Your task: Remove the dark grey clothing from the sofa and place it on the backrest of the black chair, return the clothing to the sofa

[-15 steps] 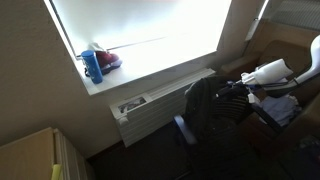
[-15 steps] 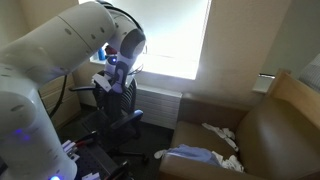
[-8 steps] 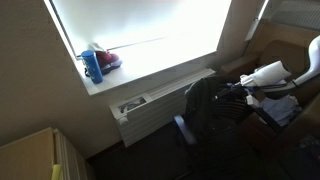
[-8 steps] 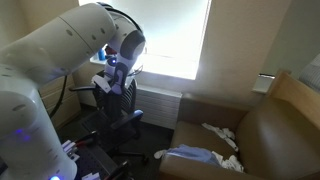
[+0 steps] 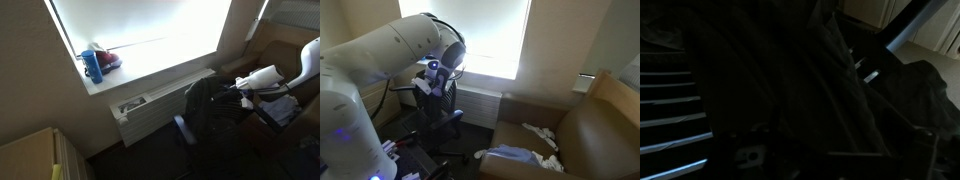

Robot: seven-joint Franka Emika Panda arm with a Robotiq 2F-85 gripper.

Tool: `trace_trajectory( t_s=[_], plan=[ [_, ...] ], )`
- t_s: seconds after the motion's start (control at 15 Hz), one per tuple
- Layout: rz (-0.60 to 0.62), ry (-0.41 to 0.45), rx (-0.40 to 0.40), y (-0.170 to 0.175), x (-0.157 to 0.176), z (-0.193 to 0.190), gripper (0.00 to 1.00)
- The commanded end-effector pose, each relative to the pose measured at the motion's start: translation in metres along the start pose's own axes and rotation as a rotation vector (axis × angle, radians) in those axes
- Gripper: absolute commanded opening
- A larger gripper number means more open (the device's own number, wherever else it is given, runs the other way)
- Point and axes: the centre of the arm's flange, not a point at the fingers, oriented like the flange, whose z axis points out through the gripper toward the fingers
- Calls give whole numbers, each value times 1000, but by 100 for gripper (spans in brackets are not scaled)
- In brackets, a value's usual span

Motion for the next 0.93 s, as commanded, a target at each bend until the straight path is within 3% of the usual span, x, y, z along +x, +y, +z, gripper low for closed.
trace_trajectory(
  t_s=[0.0, 0.33, 0.4, 0.73, 0.87],
  plan=[
    [-29, 18, -24, 5, 3, 4, 100],
    [-192, 31, -129, 45, 22, 17, 100],
    [-202, 25, -138, 50, 23, 20, 75],
    [-204, 23, -124, 43, 14, 33, 49],
    [-206, 29, -115, 38, 14, 37, 34]
  ],
)
